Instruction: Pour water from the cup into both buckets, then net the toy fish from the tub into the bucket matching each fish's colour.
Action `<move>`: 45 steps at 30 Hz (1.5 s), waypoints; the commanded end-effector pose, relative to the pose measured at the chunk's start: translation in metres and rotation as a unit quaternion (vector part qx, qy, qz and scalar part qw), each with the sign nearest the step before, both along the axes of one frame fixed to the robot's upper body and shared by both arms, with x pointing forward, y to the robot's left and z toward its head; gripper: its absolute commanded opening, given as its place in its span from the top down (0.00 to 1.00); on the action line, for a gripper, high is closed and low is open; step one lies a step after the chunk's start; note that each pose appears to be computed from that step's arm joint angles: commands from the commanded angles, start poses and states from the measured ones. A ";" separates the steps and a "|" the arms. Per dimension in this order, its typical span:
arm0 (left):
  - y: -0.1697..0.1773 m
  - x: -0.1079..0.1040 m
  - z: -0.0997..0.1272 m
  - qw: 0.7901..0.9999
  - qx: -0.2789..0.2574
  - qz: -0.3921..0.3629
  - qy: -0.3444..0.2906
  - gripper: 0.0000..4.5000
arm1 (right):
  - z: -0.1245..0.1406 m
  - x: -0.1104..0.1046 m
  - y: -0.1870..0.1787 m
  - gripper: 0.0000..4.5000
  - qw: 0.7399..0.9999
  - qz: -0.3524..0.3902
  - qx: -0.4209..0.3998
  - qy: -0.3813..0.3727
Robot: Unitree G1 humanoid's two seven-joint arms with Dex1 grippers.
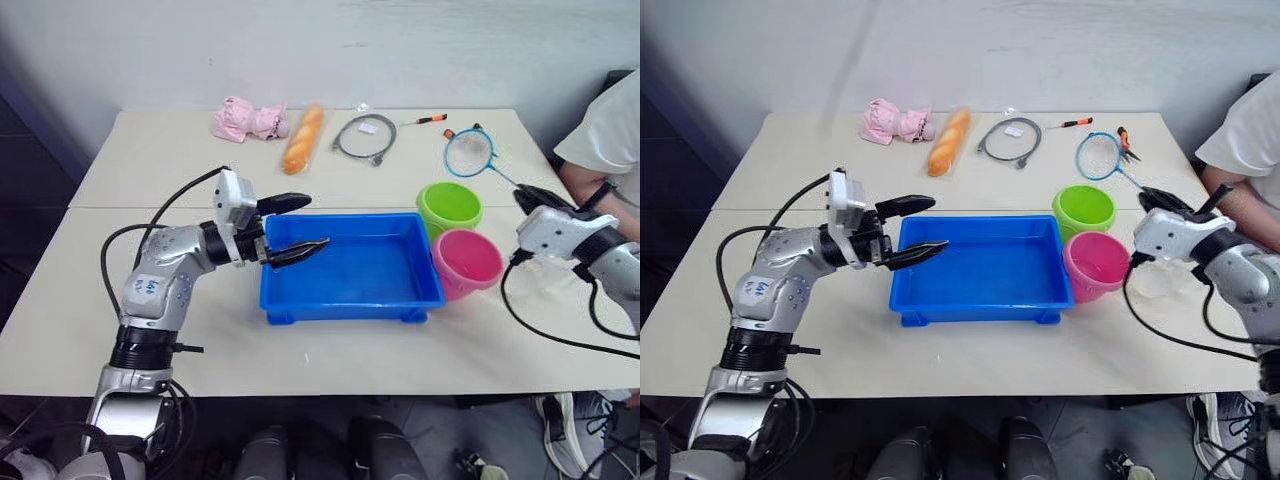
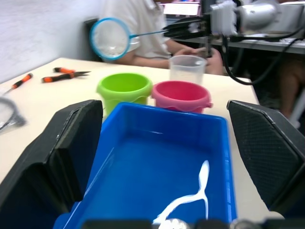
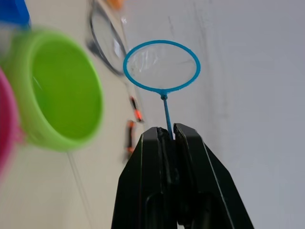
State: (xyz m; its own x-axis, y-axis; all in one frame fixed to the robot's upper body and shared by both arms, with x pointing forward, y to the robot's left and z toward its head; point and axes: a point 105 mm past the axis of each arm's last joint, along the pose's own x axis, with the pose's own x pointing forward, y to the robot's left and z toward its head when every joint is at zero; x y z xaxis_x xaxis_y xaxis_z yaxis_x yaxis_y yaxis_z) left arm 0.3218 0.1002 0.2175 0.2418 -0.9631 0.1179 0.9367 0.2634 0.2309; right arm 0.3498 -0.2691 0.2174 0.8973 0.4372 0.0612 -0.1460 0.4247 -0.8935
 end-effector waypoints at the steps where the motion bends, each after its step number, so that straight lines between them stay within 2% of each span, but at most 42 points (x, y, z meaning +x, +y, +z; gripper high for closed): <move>1: 0.013 -0.022 0.017 0.998 0.008 -0.035 -0.052 0.01 | 0.026 -0.020 0.024 1.00 0.985 0.095 0.128 0.060; 4: 0.025 -0.040 0.019 0.996 0.029 -0.059 -0.066 0.01 | 0.019 -0.044 0.055 1.00 0.957 0.181 0.162 0.161; 7: 0.039 -0.057 0.009 0.993 0.067 -0.074 -0.064 0.01 | 0.011 -0.066 0.089 1.00 0.925 0.250 0.169 0.230; 10: 0.058 -0.071 -0.018 0.988 0.132 -0.075 -0.041 0.01 | -0.016 -0.091 0.117 1.00 0.895 0.308 0.129 0.297; 12: 0.067 -0.076 -0.029 0.986 0.150 -0.068 -0.031 0.01 | -0.029 -0.098 0.122 1.00 0.886 0.319 0.112 0.316; 16: 0.084 -0.097 -0.054 0.983 0.178 -0.051 0.011 0.01 | -0.080 -0.122 0.143 1.00 0.843 0.370 0.083 0.382; 20: 0.083 -0.112 -0.067 0.981 0.182 -0.057 0.035 0.01 | -0.116 -0.121 0.152 1.00 0.835 0.367 0.078 0.403; 24: 0.079 -0.118 -0.070 0.982 0.176 -0.054 0.047 0.01 | -0.146 -0.118 0.157 1.00 0.829 0.368 0.052 0.417; 27: 0.078 -0.119 -0.070 0.982 0.174 -0.048 0.052 0.01 | -0.159 -0.113 0.170 1.00 0.825 0.373 0.070 0.419; 31: 0.078 -0.121 -0.071 0.979 0.189 -0.049 0.055 0.01 | -0.175 -0.111 0.174 1.00 0.821 0.381 0.054 0.422; 35: 0.081 -0.118 -0.067 0.980 0.188 -0.030 0.058 0.01 | -0.178 -0.101 0.172 1.00 0.834 0.366 0.053 0.410; 37: 0.082 -0.118 -0.068 0.980 0.190 -0.030 0.060 0.00 | -0.174 -0.095 0.171 0.81 0.838 0.361 0.057 0.405; 38: 0.082 -0.118 -0.068 0.979 0.190 -0.030 0.061 0.00 | -0.172 -0.093 0.170 0.78 0.839 0.359 0.063 0.405; 40: 0.081 -0.117 -0.068 0.979 0.190 -0.029 0.061 0.00 | -0.169 -0.093 0.167 0.61 0.838 0.359 0.064 0.406; 41: 0.082 -0.117 -0.068 0.980 0.189 -0.026 0.063 0.00 | -0.167 -0.094 0.165 0.52 0.838 0.360 0.063 0.406; 43: 0.084 -0.118 -0.069 0.979 0.188 -0.024 0.076 0.00 | -0.163 -0.096 0.163 0.26 0.839 0.360 0.064 0.403; 44: 0.086 -0.118 -0.069 0.978 0.189 -0.022 0.083 0.00 | -0.159 -0.099 0.160 0.21 0.839 0.361 0.066 0.401; 45: 0.090 -0.118 -0.069 0.978 0.190 -0.016 0.089 0.00 | -0.153 -0.101 0.157 0.10 0.841 0.359 0.073 0.397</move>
